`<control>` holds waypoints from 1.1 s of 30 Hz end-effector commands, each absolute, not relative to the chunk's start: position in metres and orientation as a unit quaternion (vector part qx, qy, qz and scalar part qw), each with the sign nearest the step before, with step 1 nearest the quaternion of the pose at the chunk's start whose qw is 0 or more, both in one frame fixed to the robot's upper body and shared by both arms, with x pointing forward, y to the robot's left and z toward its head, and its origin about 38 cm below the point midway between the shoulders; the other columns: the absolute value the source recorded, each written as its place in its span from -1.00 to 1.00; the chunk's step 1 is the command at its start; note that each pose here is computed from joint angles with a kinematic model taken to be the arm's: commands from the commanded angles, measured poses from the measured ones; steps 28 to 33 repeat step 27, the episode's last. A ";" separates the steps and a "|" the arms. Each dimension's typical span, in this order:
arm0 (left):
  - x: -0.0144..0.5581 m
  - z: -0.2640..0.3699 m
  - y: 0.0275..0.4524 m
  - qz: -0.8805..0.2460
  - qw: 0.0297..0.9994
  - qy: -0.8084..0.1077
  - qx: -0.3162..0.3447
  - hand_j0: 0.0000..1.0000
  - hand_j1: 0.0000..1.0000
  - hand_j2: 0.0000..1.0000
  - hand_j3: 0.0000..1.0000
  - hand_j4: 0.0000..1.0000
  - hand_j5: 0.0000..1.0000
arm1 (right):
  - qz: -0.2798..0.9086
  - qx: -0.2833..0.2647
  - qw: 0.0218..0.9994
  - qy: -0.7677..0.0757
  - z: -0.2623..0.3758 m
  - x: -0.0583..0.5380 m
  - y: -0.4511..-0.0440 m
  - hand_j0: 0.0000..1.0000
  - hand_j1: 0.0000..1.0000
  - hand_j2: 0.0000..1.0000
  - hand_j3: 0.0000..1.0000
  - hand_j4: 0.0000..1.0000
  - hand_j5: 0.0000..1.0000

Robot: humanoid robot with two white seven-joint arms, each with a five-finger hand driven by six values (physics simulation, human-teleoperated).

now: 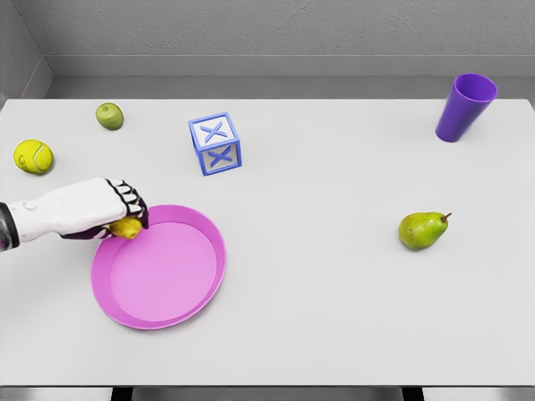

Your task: Put the lemon on the plate with left arm

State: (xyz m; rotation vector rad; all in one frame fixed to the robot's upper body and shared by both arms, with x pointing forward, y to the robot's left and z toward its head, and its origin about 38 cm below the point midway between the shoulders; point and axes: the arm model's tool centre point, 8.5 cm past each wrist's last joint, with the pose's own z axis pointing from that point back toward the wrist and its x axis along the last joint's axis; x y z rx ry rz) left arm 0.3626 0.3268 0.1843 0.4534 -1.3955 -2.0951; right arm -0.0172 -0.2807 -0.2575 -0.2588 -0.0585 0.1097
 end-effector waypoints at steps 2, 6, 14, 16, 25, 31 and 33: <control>0.358 0.180 0.318 -0.787 0.283 -0.525 0.155 0.06 0.06 0.06 0.06 0.06 0.06 | 0.054 -0.129 0.990 -0.029 -0.258 -0.017 -0.281 1.00 1.00 1.00 1.00 1.00 1.00; 0.353 0.170 0.307 -0.795 0.276 -0.523 0.135 0.07 0.07 0.07 0.07 0.07 0.07 | 0.054 -0.129 0.990 -0.029 -0.258 -0.017 -0.281 1.00 1.00 1.00 1.00 1.00 1.00; 0.353 0.171 0.307 -0.792 0.277 -0.527 0.134 1.00 1.00 1.00 1.00 1.00 1.00 | 0.054 -0.129 0.990 -0.029 -0.258 -0.017 -0.281 1.00 1.00 1.00 1.00 1.00 1.00; 0.359 0.186 0.315 -0.781 0.280 -0.538 0.149 1.00 1.00 1.00 1.00 1.00 1.00 | 0.054 -0.129 0.990 -0.029 -0.258 -0.017 -0.281 1.00 1.00 1.00 1.00 1.00 1.00; 0.374 0.234 0.361 -0.731 0.308 -0.567 0.220 1.00 1.00 1.00 1.00 1.00 1.00 | 0.054 -0.129 0.990 -0.029 -0.258 -0.017 -0.281 1.00 1.00 1.00 1.00 1.00 1.00; 0.374 0.234 0.360 -0.733 0.308 -0.566 0.220 1.00 1.00 1.00 1.00 1.00 1.00 | 0.054 -0.129 0.990 -0.029 -0.258 -0.017 -0.281 1.00 1.00 1.00 1.00 1.00 1.00; 0.374 0.234 0.360 -0.733 0.308 -0.566 0.220 1.00 1.00 1.00 1.00 1.00 1.00 | 0.054 -0.129 0.990 -0.029 -0.258 -0.017 -0.281 1.00 1.00 1.00 1.00 1.00 1.00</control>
